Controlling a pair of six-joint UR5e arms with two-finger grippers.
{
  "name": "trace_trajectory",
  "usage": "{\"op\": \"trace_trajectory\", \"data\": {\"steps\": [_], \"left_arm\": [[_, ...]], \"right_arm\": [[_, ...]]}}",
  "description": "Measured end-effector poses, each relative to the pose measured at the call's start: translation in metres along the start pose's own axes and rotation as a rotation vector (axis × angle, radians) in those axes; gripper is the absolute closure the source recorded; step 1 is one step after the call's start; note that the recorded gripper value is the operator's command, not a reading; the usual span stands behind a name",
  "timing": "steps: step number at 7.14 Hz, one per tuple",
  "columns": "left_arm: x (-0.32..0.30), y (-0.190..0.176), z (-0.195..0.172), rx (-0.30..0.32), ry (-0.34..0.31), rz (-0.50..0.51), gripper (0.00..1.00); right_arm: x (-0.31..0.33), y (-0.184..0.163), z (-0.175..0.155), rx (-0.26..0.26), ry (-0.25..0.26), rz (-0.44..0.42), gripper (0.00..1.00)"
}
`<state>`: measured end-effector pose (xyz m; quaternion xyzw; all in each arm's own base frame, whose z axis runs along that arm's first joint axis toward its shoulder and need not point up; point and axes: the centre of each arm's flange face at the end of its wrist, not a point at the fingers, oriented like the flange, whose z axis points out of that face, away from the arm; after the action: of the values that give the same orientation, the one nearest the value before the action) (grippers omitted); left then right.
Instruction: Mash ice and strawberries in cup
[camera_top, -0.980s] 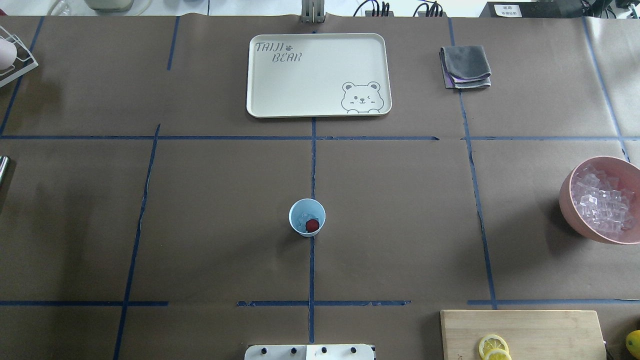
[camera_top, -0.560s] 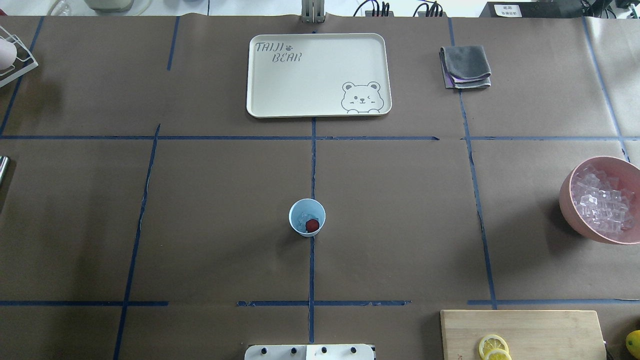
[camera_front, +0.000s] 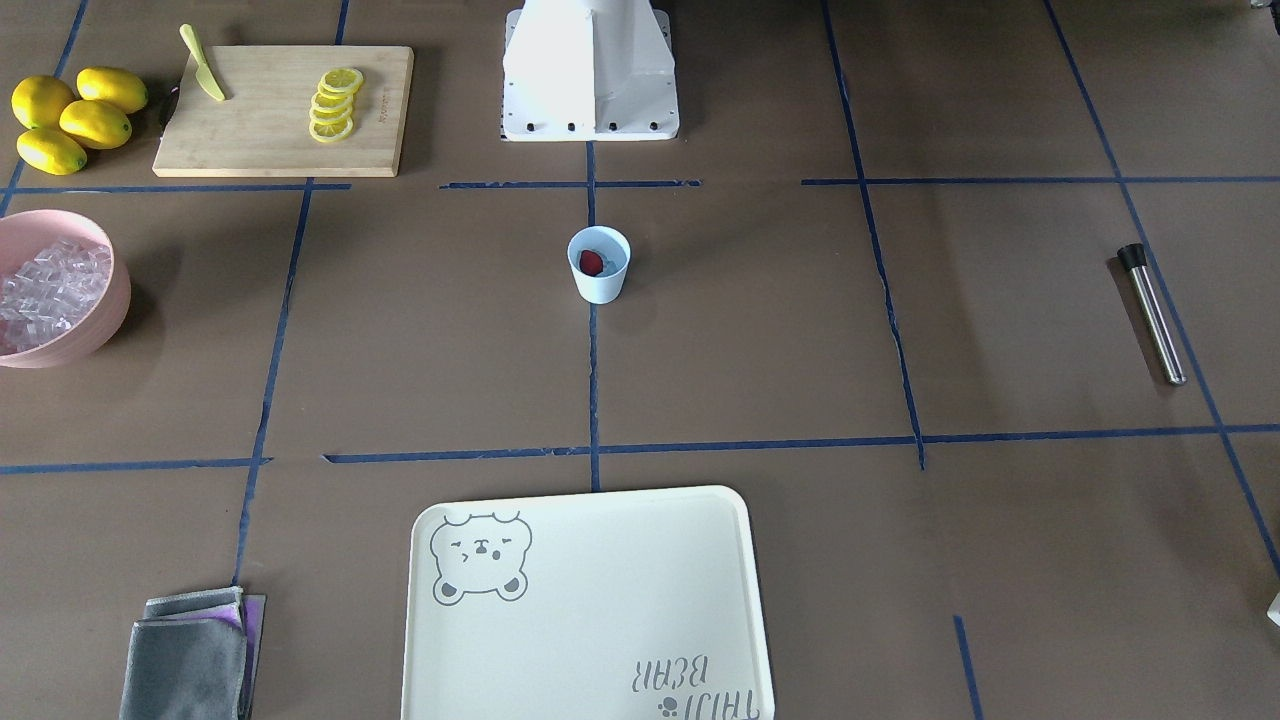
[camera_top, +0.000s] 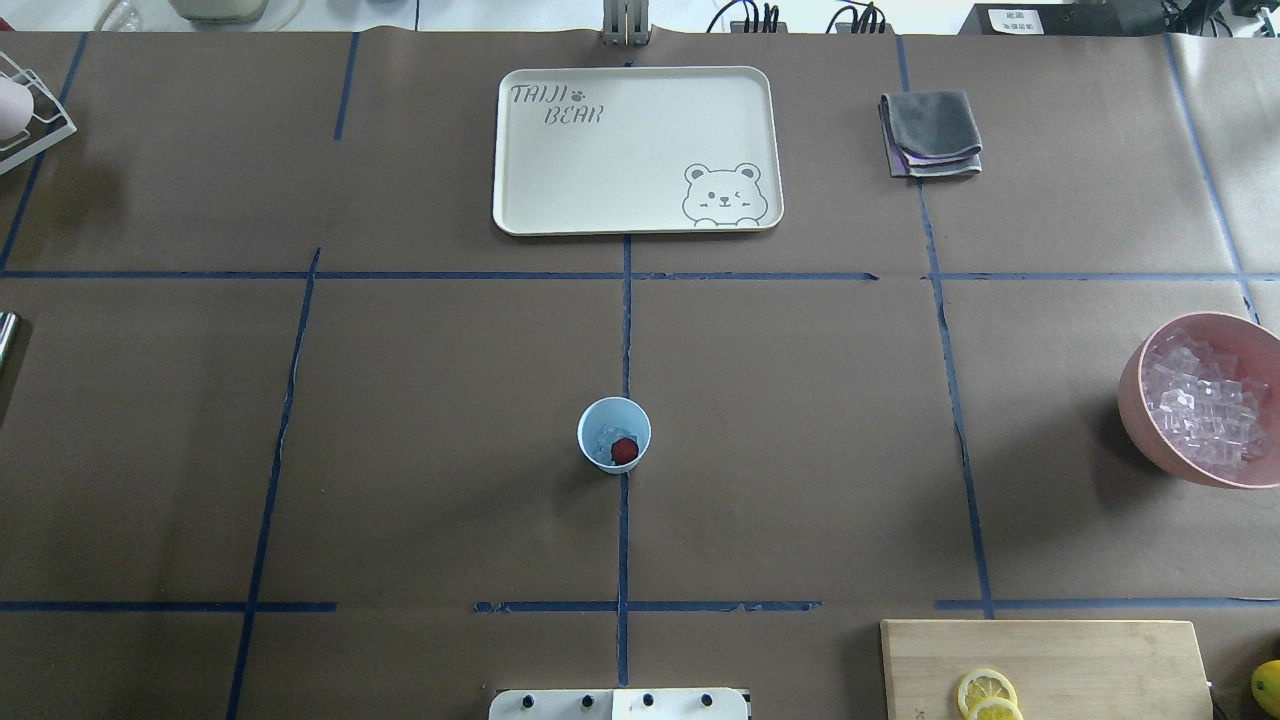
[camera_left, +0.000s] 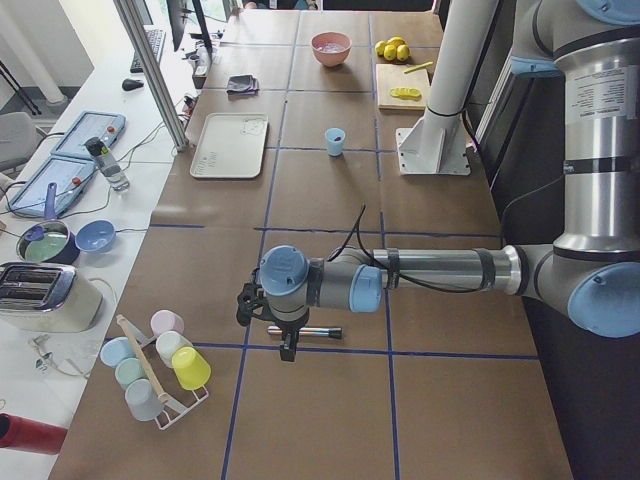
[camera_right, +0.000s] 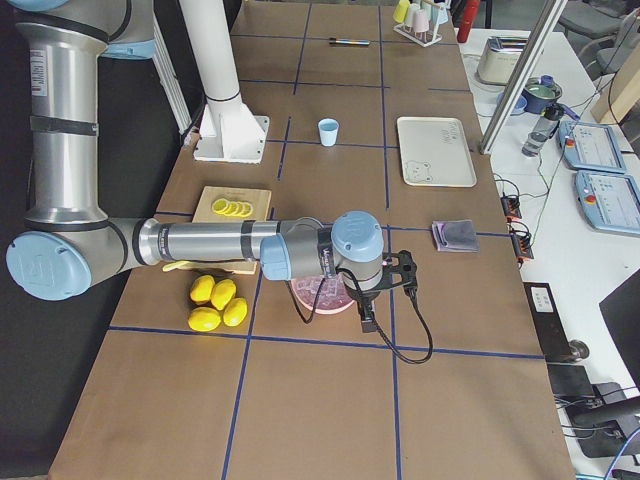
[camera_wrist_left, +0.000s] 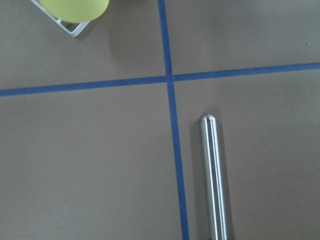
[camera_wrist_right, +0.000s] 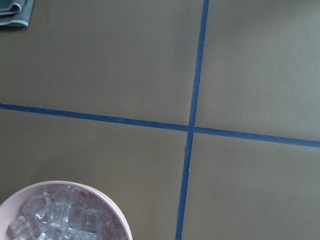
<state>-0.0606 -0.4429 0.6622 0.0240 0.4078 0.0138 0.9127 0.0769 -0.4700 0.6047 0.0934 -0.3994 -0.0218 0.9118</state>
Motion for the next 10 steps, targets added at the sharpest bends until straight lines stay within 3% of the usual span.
{"op": "trace_trajectory", "data": {"steps": [5, 10], "left_arm": [[-0.014, 0.009, -0.009, 0.008, 0.005, -0.047, 0.00], [-0.015, 0.000, -0.016, -0.017, -0.053, -0.076, 0.00]], "right_arm": [[0.007, 0.007, 0.007, -0.021, -0.005, 0.024, 0.00], [0.014, 0.013, 0.013, -0.038, -0.005, 0.042, 0.00]]}}
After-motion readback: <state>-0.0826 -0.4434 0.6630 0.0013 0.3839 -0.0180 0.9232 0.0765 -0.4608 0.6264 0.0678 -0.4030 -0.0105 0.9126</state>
